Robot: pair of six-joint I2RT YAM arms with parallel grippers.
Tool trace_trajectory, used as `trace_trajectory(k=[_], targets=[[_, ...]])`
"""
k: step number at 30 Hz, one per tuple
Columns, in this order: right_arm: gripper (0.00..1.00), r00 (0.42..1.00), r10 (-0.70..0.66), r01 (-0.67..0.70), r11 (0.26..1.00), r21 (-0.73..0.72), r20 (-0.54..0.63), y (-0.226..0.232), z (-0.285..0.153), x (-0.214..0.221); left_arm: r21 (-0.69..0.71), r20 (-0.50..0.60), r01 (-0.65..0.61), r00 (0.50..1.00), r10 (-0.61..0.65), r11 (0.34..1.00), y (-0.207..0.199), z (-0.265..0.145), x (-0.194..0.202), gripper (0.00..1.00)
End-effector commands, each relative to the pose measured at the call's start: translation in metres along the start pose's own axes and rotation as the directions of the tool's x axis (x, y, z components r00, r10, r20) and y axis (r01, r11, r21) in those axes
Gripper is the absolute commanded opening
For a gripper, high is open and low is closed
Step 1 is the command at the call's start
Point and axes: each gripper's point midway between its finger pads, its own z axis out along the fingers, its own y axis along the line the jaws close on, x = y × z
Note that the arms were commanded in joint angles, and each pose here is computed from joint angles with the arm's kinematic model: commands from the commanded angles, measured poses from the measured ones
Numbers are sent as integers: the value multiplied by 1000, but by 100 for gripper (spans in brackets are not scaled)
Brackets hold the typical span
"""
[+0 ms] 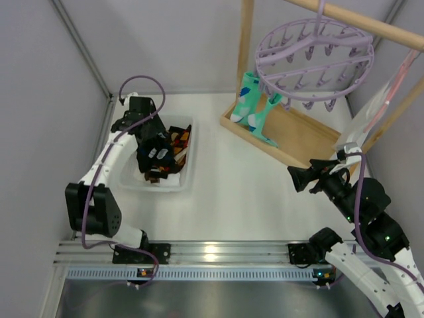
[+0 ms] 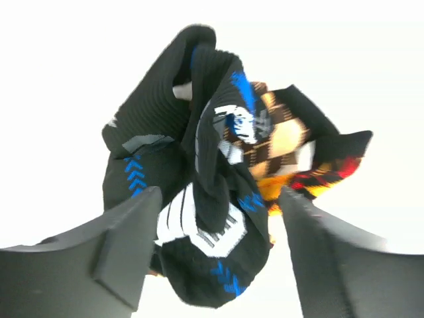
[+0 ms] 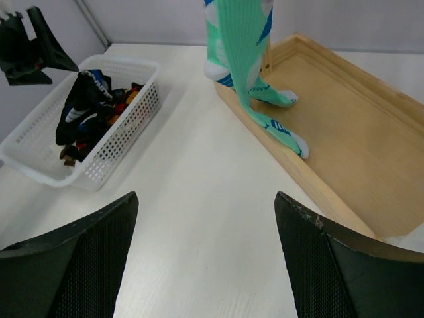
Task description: Remove the socks clipped to the hanger
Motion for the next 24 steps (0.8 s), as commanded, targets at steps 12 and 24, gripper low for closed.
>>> trace_trajectory(k=[12,24], targets=[[90,993,34,-36,999,12,116,-5,-35,-21,745,388,-425,903,185,514,-217,-196,36,98],[90,989,36,-31,999,-39,141,2,-57,-30,672,652,-620,755,73,406,-340,-195,89,98]])
